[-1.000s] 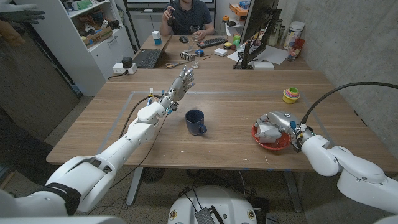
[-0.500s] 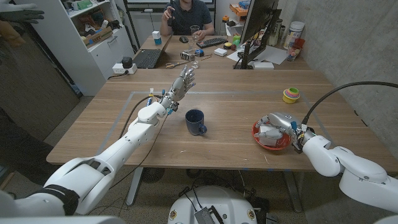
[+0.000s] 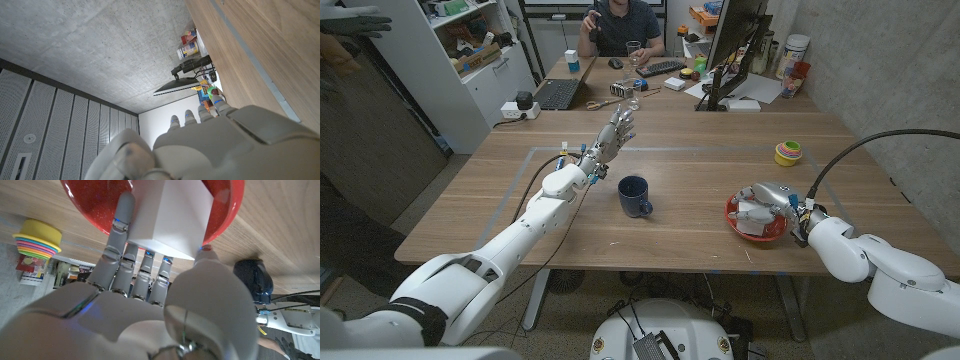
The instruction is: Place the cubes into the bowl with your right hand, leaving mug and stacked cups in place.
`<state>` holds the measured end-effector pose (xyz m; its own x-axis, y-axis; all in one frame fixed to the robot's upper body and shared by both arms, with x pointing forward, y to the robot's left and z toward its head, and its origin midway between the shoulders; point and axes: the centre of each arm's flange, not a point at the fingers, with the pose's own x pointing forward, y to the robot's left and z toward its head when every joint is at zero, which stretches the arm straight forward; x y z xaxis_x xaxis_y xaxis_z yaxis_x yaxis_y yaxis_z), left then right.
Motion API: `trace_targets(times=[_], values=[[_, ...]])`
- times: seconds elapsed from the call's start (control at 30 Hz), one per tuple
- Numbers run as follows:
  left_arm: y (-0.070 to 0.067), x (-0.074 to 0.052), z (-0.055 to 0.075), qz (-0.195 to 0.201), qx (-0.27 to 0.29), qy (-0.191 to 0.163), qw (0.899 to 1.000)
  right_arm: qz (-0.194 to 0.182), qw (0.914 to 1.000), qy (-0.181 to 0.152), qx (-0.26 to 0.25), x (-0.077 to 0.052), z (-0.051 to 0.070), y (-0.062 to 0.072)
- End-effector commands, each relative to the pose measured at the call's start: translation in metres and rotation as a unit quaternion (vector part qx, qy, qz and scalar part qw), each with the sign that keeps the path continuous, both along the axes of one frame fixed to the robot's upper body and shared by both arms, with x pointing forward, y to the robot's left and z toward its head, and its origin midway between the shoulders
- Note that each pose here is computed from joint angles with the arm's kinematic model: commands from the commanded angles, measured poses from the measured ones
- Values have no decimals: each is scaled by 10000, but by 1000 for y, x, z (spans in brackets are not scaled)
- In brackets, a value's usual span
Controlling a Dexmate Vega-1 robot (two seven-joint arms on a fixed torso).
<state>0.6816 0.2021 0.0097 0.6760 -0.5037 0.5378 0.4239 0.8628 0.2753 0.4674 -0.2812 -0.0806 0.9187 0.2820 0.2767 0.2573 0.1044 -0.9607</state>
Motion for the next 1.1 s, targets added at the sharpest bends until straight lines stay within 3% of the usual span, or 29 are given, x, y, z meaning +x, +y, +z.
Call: trace_targets(times=[0.03,0.47,1.1], values=[[3,2,1,0,-6,-6,10000,19,9999,119,50,2,1,1],[8,3,1,17,-41,-7,10000,57,9995,319,67,4,3,3],[11,5,1,29,-64,12,10000,85,9998,157,-51,3,5,7]])
